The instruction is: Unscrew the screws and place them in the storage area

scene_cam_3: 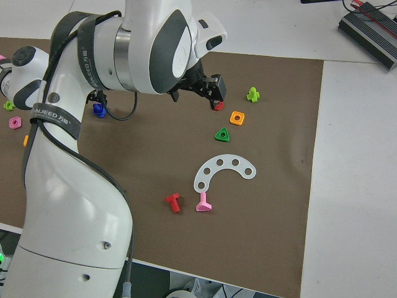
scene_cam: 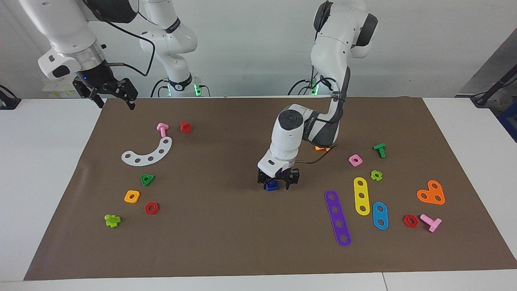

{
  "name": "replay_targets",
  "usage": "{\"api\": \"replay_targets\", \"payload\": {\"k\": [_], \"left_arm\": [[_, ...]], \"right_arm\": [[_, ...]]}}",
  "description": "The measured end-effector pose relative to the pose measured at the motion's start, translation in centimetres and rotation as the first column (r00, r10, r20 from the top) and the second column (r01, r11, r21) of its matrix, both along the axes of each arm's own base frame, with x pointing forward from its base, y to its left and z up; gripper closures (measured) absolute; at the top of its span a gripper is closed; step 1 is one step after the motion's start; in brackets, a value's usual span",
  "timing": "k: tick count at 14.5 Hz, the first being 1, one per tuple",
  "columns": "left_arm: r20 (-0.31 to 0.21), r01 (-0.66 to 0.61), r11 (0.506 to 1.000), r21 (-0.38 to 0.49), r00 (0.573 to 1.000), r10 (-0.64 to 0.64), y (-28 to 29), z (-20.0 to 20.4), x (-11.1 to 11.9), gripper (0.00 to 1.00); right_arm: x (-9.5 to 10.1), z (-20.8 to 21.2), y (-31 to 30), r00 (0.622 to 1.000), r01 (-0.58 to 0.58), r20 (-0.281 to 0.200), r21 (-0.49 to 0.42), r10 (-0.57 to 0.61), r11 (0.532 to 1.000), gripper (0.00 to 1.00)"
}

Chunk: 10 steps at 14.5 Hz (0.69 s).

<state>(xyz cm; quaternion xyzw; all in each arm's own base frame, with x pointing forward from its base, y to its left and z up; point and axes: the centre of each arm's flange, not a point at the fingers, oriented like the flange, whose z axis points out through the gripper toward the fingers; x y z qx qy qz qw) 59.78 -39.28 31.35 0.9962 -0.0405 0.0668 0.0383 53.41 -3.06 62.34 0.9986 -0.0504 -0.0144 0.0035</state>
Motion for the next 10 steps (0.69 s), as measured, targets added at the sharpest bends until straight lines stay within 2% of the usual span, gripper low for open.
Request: {"api": "replay_targets", "payload": {"k": [4,7,10], "left_arm": [[-0.012,0.003,1.000,0.009,1.000,-0.003,-0.07,-0.21,-0.21,0.16],[-0.022,0.007,1.000,0.017,1.000,-0.007,-0.26,-0.33,-0.48,0.26],[-0.032,0.010,1.000,0.023,0.999,-0.010,-0.49,-0.40,-0.74,0.31]], "right_arm": [[-0.01,-0.06,-0.02,1.000,0.000,-0.001,0.000,0.000,1.000,0.00],[-0.03,-0.20,-0.03,1.000,0.001,-0.004,0.000,-0.001,1.000,0.00],[-0.07,-0.22,-0.04,1.000,0.001,-0.005,0.000,-0.001,1.000,0.00]]}}
